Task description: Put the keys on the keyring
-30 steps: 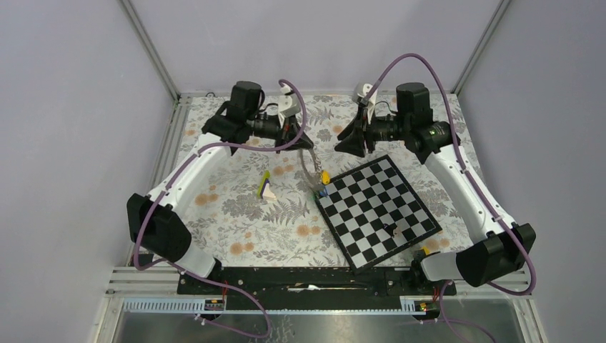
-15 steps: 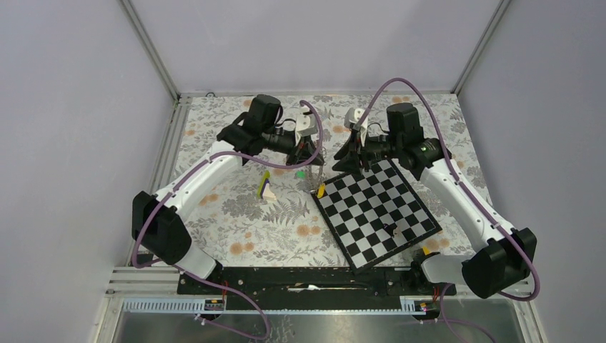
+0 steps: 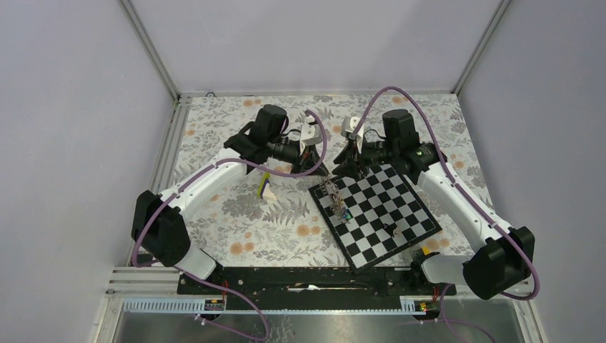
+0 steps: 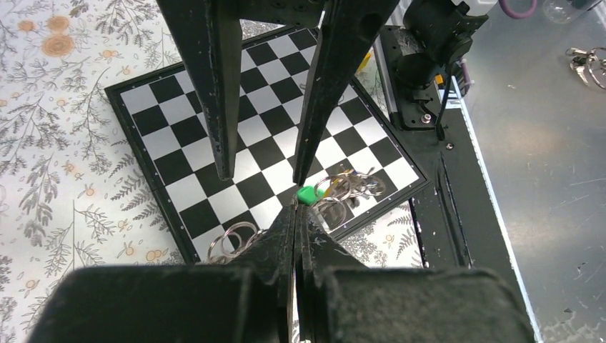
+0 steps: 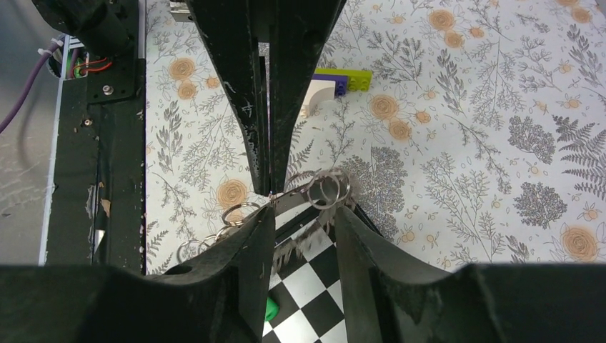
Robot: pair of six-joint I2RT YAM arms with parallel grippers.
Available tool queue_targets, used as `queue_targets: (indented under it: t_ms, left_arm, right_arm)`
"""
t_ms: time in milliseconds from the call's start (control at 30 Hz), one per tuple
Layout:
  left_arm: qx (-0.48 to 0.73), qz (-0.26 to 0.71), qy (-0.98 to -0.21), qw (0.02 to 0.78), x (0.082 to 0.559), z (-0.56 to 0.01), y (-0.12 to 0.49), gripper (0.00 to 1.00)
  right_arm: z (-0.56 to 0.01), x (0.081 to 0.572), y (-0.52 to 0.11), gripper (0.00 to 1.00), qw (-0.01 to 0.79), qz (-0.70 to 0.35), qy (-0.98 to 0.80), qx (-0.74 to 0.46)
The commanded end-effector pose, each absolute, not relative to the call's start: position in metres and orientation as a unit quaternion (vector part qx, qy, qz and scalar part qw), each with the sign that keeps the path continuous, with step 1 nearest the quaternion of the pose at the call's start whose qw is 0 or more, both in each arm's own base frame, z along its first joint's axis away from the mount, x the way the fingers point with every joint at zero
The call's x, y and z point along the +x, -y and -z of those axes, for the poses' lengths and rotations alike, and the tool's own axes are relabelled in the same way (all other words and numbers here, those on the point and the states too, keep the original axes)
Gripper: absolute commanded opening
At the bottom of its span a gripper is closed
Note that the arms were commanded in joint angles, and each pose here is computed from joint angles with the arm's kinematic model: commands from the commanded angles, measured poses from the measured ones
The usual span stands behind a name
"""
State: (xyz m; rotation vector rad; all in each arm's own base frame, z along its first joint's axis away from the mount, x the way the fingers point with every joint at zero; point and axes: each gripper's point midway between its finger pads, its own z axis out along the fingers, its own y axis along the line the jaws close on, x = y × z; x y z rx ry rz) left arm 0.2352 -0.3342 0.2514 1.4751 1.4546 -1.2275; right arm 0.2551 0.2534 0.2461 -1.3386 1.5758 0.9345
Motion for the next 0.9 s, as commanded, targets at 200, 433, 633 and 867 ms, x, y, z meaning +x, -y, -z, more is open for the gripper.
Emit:
queue_targets:
  t_ms: [200,433,633,867]
  left_arm:
    - [0.529,0.544,-0.514,0.400,0.227,-0.301,0.337,0.00]
    - [0.456,0.620,-0.459,0.443,0.226,-0.335,0.319,0.00]
    - [0.436,0.643,-0.443,0.447,0.218,-0.334,0.312,0.00]
    - [0.415,0.655,-0.443,0.450,0.216,-0.332,0.311,0.00]
  right_arm:
    - [-0.257,0.238,-0.251,0.42,0.447,-0.371,-0.600,-0.550]
    - [-0.268,0.238,-0.246,0.39,0.458,-0.380,-0.600,-0.535]
    - [-0.285,0.242,-0.246,0.36,0.469,-0.397,-0.596,-0.517]
    - [-0.294,0.243,-0.252,0.34,0.465,-0.420,-0.592,-0.507]
